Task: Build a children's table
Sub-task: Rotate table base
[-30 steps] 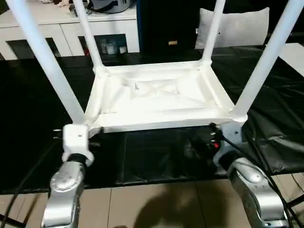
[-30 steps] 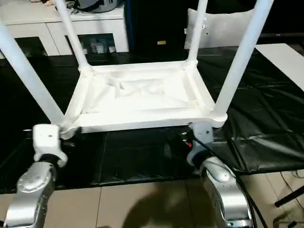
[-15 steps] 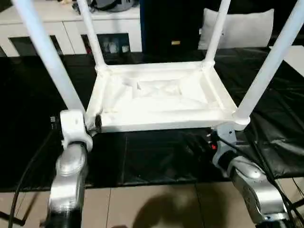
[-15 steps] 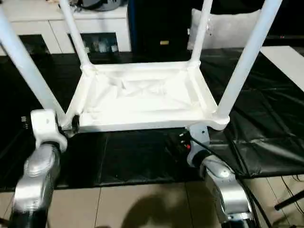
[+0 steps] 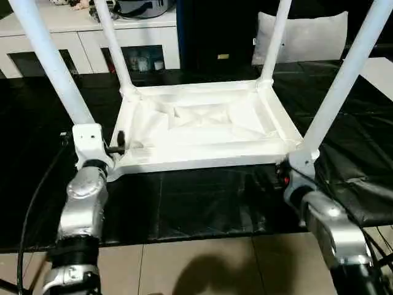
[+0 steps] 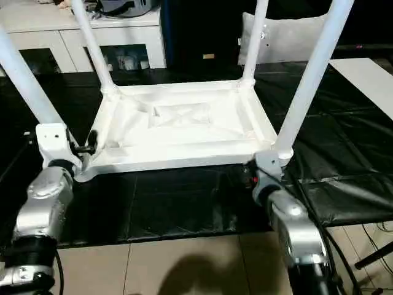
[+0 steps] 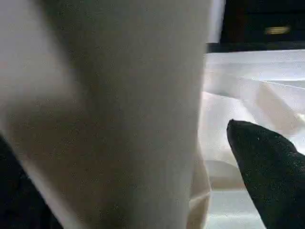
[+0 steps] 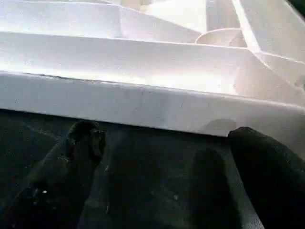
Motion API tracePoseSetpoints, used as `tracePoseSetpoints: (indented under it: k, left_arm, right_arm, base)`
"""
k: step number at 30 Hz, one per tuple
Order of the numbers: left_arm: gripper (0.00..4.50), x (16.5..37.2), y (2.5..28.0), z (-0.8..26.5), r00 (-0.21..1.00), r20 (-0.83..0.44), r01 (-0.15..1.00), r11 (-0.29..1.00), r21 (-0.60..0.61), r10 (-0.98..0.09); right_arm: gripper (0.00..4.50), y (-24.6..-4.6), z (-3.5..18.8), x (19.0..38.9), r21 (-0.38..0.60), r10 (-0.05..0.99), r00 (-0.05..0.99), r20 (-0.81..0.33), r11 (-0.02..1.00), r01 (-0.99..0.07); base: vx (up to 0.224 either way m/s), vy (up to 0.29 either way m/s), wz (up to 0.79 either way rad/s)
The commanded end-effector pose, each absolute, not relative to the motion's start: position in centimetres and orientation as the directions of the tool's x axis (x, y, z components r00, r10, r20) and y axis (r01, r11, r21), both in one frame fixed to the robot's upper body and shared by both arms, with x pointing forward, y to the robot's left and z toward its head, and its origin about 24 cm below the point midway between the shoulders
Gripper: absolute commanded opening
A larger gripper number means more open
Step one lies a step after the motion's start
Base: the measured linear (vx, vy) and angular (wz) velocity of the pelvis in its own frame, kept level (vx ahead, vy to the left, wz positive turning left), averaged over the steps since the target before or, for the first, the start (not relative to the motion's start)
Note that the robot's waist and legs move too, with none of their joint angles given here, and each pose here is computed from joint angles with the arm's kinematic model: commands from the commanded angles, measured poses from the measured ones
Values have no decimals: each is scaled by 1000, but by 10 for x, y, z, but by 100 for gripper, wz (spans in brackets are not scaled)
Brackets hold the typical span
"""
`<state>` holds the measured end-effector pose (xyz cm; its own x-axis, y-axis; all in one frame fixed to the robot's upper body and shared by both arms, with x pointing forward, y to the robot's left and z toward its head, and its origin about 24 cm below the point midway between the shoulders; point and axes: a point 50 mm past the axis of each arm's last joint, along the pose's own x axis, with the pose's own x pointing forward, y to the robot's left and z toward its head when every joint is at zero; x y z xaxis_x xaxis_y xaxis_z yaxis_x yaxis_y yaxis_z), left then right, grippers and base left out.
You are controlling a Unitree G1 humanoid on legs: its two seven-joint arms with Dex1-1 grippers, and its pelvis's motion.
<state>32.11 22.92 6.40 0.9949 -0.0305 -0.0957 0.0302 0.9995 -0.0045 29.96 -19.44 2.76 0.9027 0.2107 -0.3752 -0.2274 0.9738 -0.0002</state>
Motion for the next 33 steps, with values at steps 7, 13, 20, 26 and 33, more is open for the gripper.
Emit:
tracePoseSetpoints:
  k: [7, 13, 20, 26, 33]
  left_arm:
    - [447, 283, 181, 57, 636, -217, 740, 665, -100, -740]
    - [447, 278, 158, 64, 496, -181, 841, 522, -141, -849]
    - [447, 273, 106, 80, 329, -79, 921, 339, -192, -941]
    - [447, 265, 83, 80, 209, -94, 950, 225, -217, -973]
    - [447, 255, 79, 78, 105, -146, 961, 138, -240, -984]
  right_arm:
    - [450, -209, 24, 320, 30, 208, 896, -391, 976, -213]
    - [450, -211, 20, 328, 37, 222, 888, -402, 973, -227]
    - [450, -182, 25, 341, 54, 342, 870, -356, 936, -347]
    - [450, -148, 23, 344, 81, 454, 825, -336, 887, -455]
    - [450, -123, 16, 338, 102, 568, 752, -335, 815, -570]
  base:
    - [0, 0, 0]
    - [0, 0, 0]
    - [0, 0, 0]
    - [0, 0, 0]
    - [0, 0, 0]
